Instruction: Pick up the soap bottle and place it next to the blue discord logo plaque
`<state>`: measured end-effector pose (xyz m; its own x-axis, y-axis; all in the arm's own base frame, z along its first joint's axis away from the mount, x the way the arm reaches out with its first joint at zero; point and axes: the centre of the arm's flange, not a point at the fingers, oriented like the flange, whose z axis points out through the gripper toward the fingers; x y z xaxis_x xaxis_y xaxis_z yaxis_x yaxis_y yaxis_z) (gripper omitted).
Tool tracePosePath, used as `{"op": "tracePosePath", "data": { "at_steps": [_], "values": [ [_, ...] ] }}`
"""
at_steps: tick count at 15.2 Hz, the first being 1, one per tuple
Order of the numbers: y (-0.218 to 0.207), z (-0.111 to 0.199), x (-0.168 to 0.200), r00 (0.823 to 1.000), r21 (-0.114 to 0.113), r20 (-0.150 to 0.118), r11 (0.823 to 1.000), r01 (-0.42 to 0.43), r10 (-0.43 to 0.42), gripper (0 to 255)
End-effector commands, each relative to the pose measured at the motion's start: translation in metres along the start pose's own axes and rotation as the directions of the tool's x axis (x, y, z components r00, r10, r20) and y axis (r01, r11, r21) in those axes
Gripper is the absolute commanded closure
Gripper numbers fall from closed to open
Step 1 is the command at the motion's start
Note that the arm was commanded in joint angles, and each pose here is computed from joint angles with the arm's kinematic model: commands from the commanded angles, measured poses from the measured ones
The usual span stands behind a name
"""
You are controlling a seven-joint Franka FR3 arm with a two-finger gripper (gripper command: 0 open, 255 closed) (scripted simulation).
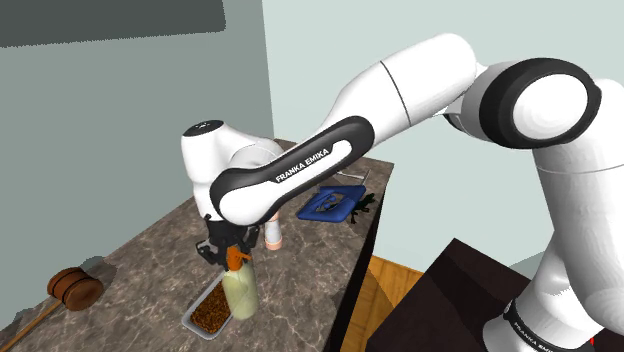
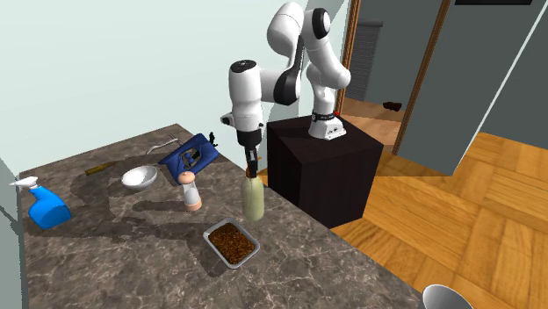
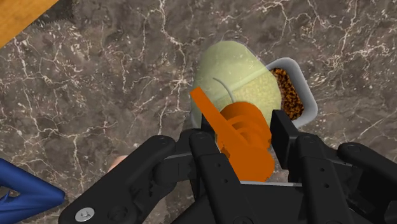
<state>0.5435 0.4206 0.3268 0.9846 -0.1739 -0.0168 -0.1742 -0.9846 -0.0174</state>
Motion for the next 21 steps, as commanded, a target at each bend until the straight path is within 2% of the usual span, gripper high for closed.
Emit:
{"op": "tracePosePath", "data": {
  "at_steps": [1, 21],
  "values": [
    [0.0, -0.013, -0.001, 1.0, 0.0, 0.0, 1.0, 0.0, 0.0, 255],
    [-0.002, -0.118, -0.002, 1.0, 0.0, 0.0, 1.0, 0.0, 0.0, 255]
  ]
}}
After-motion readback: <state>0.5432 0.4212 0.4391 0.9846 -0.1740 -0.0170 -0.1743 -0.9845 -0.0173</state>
